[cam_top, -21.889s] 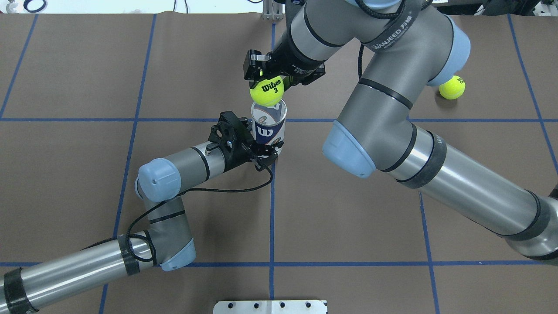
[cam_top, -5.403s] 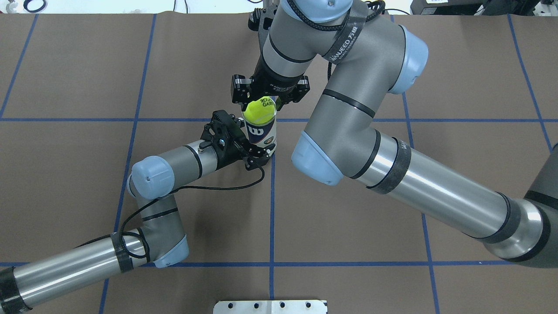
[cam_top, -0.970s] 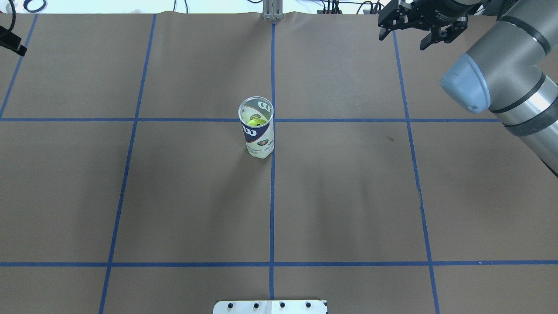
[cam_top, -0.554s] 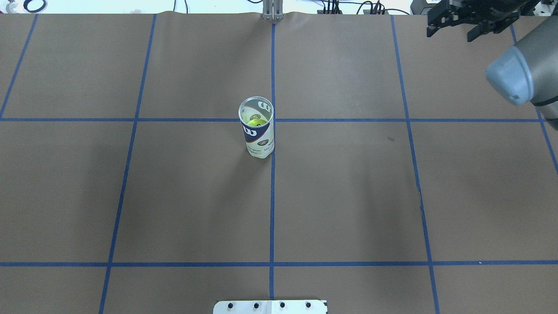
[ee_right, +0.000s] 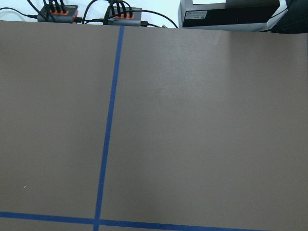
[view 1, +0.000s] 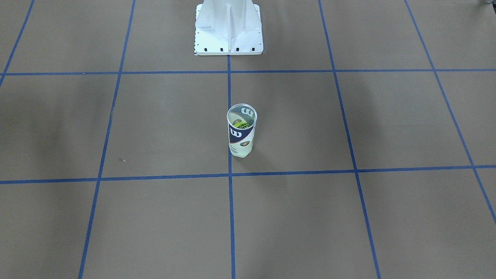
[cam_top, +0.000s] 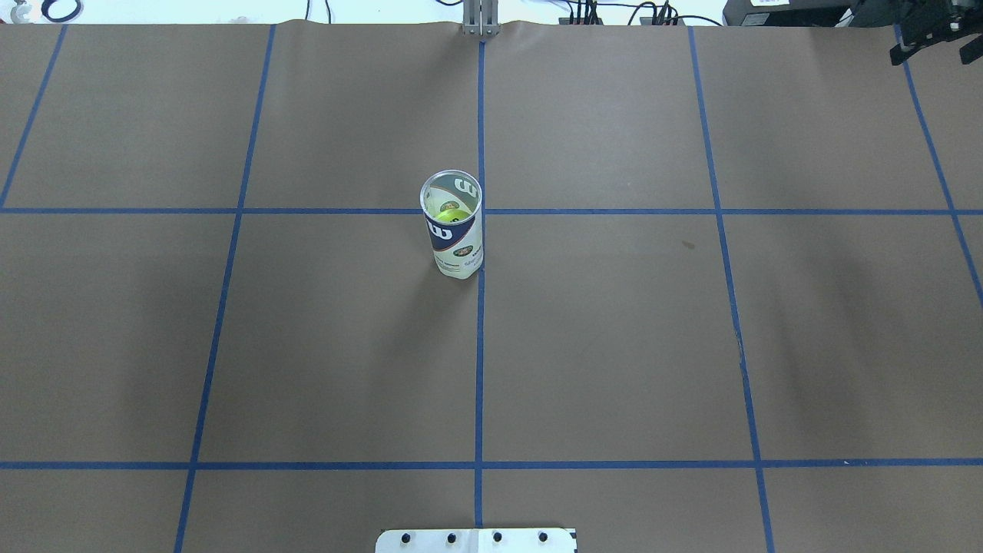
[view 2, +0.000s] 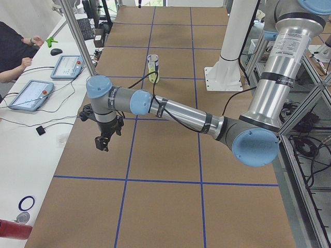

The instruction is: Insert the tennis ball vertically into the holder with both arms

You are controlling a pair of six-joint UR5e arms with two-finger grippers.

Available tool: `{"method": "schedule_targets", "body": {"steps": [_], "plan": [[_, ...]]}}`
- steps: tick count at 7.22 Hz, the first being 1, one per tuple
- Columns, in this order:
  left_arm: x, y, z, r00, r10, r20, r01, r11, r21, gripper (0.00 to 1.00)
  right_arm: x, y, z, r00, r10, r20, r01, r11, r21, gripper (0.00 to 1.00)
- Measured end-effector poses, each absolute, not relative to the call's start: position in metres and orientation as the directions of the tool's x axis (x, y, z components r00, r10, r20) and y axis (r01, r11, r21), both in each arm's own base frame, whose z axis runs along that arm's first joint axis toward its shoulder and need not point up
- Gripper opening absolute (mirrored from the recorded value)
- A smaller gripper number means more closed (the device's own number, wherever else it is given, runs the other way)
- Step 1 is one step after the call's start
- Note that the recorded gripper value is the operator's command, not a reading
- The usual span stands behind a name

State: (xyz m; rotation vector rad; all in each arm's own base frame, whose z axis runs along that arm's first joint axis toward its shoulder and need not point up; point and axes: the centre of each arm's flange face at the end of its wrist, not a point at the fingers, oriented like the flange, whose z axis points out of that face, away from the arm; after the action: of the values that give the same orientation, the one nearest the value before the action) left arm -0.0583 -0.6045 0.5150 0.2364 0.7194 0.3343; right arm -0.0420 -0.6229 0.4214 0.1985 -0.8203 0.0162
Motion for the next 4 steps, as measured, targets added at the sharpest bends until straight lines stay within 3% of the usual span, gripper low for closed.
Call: {"method": "schedule_targets", "body": {"steps": [4], "plan": [[-0.086, -0.576, 0.584, 0.689, 0.131, -0.713, -0.058, 0.990, 0.127, 1.00, 0.034, -0.567, 0.533, 0.692, -0.077, 0.718, -0.040, 0.989, 0.145, 0.99]]}}
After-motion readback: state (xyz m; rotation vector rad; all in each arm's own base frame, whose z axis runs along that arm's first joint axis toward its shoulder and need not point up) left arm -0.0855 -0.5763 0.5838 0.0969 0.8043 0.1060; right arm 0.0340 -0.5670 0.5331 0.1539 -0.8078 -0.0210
